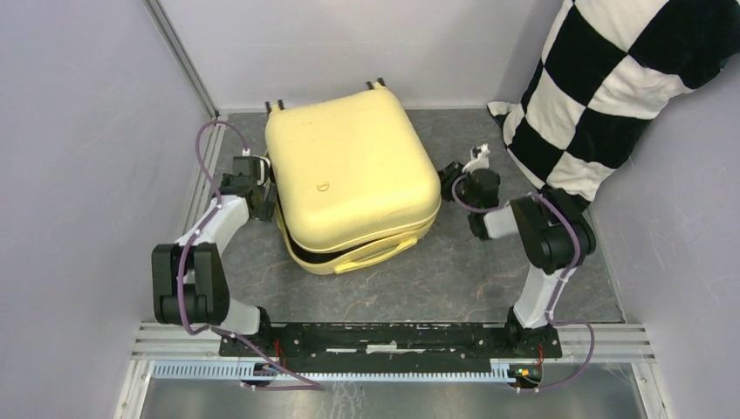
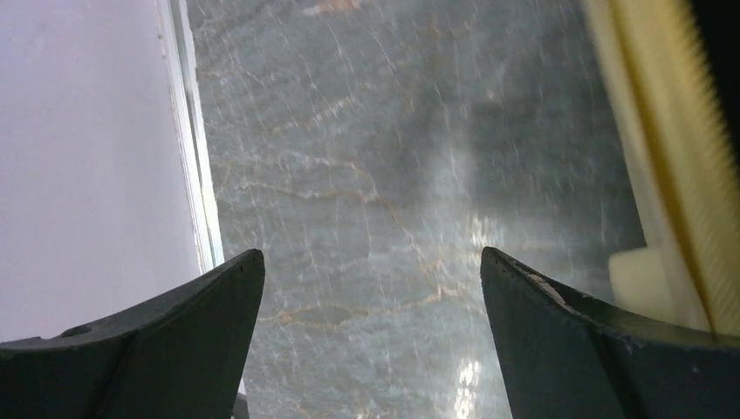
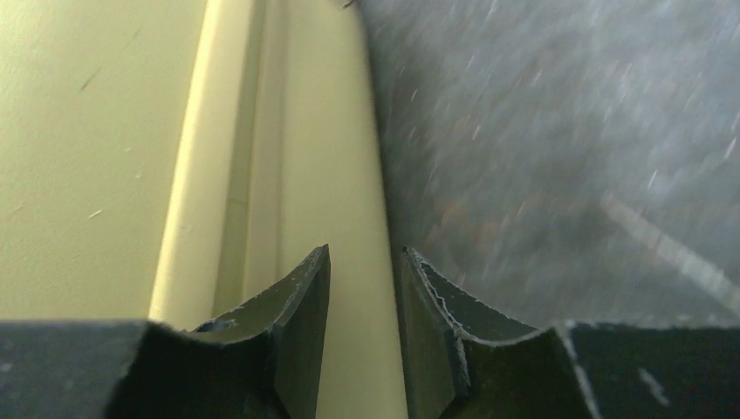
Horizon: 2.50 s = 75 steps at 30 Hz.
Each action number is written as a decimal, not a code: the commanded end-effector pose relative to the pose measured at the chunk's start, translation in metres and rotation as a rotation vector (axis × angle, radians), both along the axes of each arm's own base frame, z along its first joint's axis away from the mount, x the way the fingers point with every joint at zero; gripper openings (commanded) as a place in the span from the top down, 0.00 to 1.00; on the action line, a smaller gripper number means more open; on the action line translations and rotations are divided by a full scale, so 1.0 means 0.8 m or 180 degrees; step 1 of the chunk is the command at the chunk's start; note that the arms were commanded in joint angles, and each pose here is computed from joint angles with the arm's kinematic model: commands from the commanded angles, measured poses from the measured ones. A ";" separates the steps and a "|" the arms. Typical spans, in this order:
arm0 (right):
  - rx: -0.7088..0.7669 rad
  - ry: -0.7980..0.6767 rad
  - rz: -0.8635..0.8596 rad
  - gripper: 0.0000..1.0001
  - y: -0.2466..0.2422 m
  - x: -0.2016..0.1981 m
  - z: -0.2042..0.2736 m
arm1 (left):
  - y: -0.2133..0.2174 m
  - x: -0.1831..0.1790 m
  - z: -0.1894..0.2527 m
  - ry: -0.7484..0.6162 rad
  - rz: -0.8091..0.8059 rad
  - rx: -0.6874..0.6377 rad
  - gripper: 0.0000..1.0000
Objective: Pack the luggage
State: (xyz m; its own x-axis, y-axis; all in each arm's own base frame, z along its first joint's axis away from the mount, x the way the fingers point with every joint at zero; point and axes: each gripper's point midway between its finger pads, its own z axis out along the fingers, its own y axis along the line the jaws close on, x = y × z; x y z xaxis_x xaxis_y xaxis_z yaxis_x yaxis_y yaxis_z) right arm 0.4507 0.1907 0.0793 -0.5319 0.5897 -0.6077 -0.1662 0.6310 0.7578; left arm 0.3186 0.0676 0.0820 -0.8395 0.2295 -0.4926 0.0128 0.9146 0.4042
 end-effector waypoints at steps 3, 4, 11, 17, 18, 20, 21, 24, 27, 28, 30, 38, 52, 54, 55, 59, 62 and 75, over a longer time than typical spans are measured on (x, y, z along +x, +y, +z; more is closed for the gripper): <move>0.0126 -0.0663 0.0907 0.57 0.082 -0.159 0.046 | -0.060 0.094 0.037 -0.0448 -0.0254 -0.0625 0.00; 0.0095 -0.0605 0.0892 0.56 0.075 -0.174 0.037 | -0.068 0.102 0.042 -0.0456 -0.0288 -0.0714 0.00; -0.0694 -0.0185 0.0461 0.44 -0.010 -0.230 -0.035 | -0.091 0.122 0.062 -0.0308 -0.0399 -0.1051 0.00; -0.1176 -0.0332 0.0272 0.40 -0.052 -0.254 -0.038 | -0.071 0.081 0.074 -0.0165 -0.0460 -0.1504 0.00; -0.1203 -0.0334 0.0284 0.40 -0.053 -0.256 -0.037 | -0.070 0.071 0.080 -0.0148 -0.0497 -0.1556 0.00; -0.1215 -0.0383 0.0342 0.40 -0.051 -0.258 -0.030 | -0.069 0.051 0.088 -0.0123 -0.0553 -0.1603 0.00; -0.1200 -0.0411 0.0388 0.40 -0.048 -0.259 -0.028 | -0.070 0.041 0.093 -0.0126 -0.0594 -0.1616 0.00; -0.1049 -0.0609 0.0641 0.40 -0.028 -0.269 -0.012 | -0.084 0.006 0.109 -0.0090 -0.0768 -0.1743 0.00; -0.0897 -0.0804 0.0962 0.40 0.002 -0.284 0.006 | -0.099 -0.016 0.133 -0.0152 -0.0894 -0.1909 0.00; -0.0872 -0.0846 0.1010 0.40 0.008 -0.288 0.011 | -0.104 -0.021 0.141 -0.0192 -0.0922 -0.1962 0.00; -0.0815 -0.0904 0.1047 0.40 0.018 -0.290 0.020 | -0.110 -0.028 0.152 -0.0259 -0.0960 -0.2017 0.00; -0.0654 -0.1027 0.1359 0.42 0.083 -0.297 0.058 | -0.101 -0.037 0.130 -0.0091 -0.0822 -0.1967 0.00; -0.0751 -0.1252 0.1455 0.42 0.177 -0.245 0.100 | -0.016 0.025 0.201 -0.0882 -0.0137 -0.1611 0.00; -0.0772 -0.1245 0.1448 0.42 0.183 -0.237 0.104 | 0.002 0.031 0.180 -0.0762 0.0038 -0.1474 0.00; -0.0785 -0.1236 0.1494 0.42 0.184 -0.240 0.104 | 0.007 0.026 0.169 -0.0642 0.0096 -0.1455 0.00; -0.0912 -0.1061 0.1642 0.38 0.158 -0.265 0.083 | 0.032 0.010 0.156 -0.0674 0.0139 -0.1324 0.00; -0.0971 -0.0954 0.1587 0.36 0.112 -0.278 0.063 | 0.055 0.003 0.151 -0.0737 0.0194 -0.1355 0.02; -0.1820 -0.1680 0.1690 0.22 0.044 -0.242 0.042 | 0.045 -0.012 0.082 -0.0336 0.0216 -0.1852 0.16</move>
